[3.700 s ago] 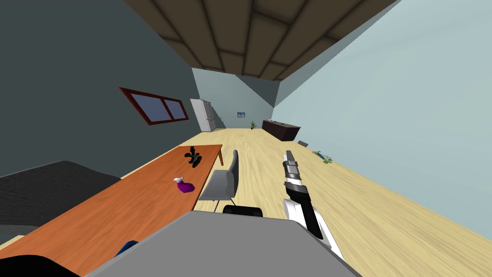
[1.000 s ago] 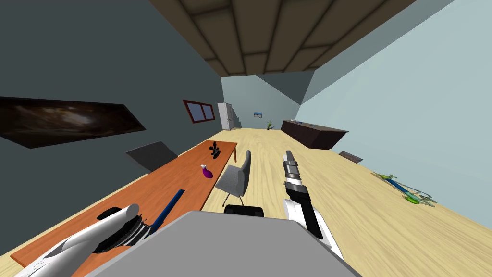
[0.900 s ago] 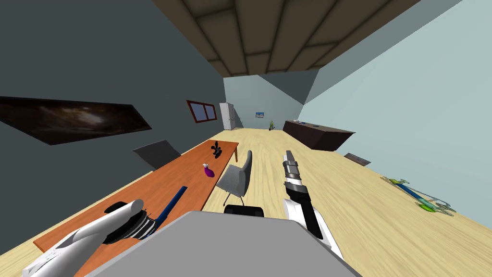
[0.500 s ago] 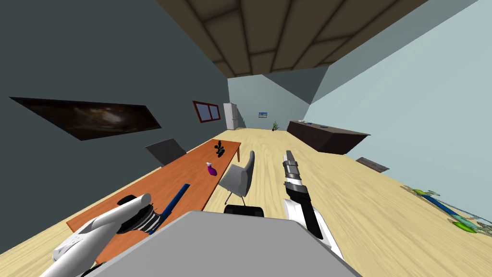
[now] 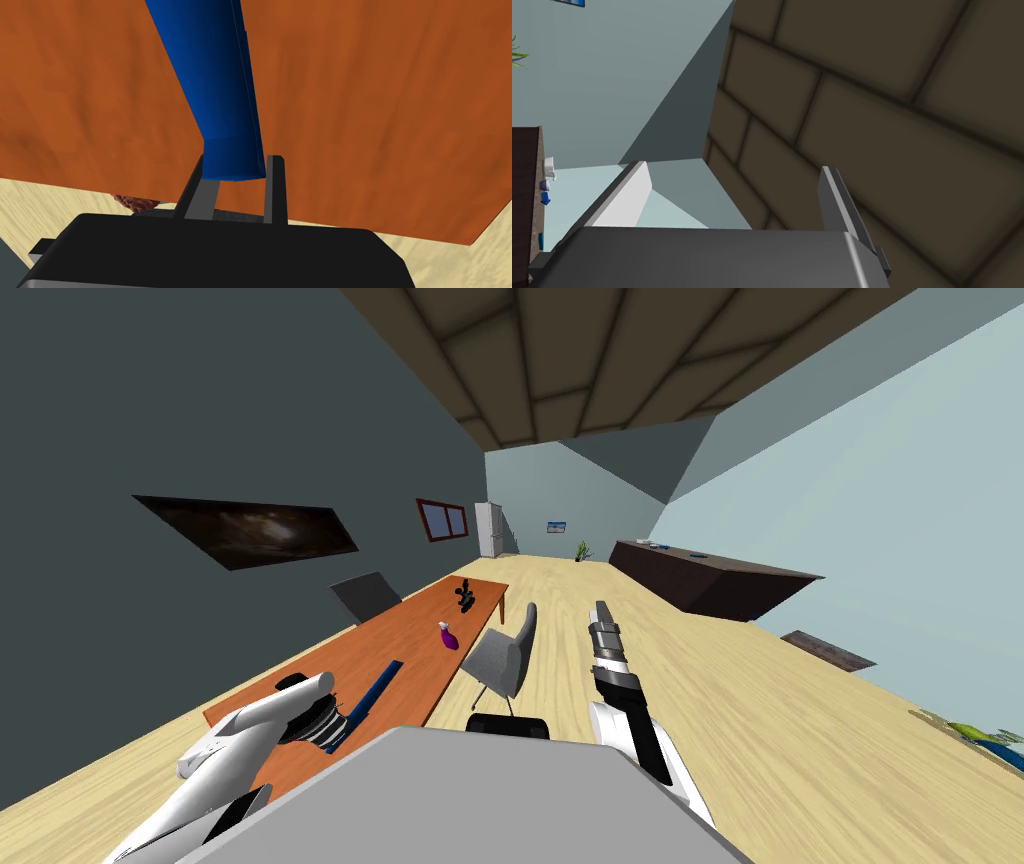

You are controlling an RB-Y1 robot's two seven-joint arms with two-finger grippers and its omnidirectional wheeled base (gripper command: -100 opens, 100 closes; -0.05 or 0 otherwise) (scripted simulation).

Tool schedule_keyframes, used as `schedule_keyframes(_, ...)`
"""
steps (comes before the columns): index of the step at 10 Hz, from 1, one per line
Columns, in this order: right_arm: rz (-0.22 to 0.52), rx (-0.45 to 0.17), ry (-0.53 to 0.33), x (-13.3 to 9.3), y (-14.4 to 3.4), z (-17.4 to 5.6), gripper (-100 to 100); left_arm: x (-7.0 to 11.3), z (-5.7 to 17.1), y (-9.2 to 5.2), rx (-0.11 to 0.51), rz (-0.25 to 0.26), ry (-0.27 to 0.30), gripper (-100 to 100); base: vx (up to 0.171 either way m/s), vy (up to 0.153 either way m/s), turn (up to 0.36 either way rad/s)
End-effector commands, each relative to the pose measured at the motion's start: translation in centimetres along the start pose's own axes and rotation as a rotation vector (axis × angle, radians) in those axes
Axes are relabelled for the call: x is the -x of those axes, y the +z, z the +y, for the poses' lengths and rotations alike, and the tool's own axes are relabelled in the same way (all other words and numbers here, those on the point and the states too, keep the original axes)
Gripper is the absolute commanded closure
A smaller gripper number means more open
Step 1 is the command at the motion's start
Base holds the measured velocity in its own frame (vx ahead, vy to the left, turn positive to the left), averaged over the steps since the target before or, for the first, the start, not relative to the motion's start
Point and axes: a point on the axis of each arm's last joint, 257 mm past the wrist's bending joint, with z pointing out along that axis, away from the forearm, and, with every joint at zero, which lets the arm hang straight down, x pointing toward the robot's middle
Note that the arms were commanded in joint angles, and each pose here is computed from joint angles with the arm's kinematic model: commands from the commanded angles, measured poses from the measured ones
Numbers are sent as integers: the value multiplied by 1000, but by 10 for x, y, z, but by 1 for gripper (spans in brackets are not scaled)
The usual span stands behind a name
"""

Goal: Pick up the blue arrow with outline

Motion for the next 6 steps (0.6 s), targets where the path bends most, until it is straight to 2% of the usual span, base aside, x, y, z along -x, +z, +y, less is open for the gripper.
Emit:
schedule_keyframes(1, 0, 0, 0, 0, 0, 0, 0, 3, -5, -3, -17, -21, 9, 100, 3, 2, -45)
schedule_keyframes(2, 0, 0, 0, 0, 0, 0, 0, -21, 1, -11, 2, 9, 11, 100, 7, 12, 331)
schedule_keyframes(3, 0, 0, 0, 0, 0, 0, 0, -25, -3, -14, -12, -4, 22, 100, 7, -1, 201)
schedule_keyframes(4, 0, 0, 0, 0, 0, 0, 0, -18, -7, -14, -27, -29, 27, 100, 0, 0, 0)
schedule_keyframes(5, 0, 0, 0, 0, 0, 0, 0, -18, -5, -13, -18, -17, 22, 100, 0, 0, 0)
schedule_keyframes(6, 0, 0, 0, 0, 0, 0, 0, -18, -6, -13, -19, -20, 23, 0, 0, 0, 0)
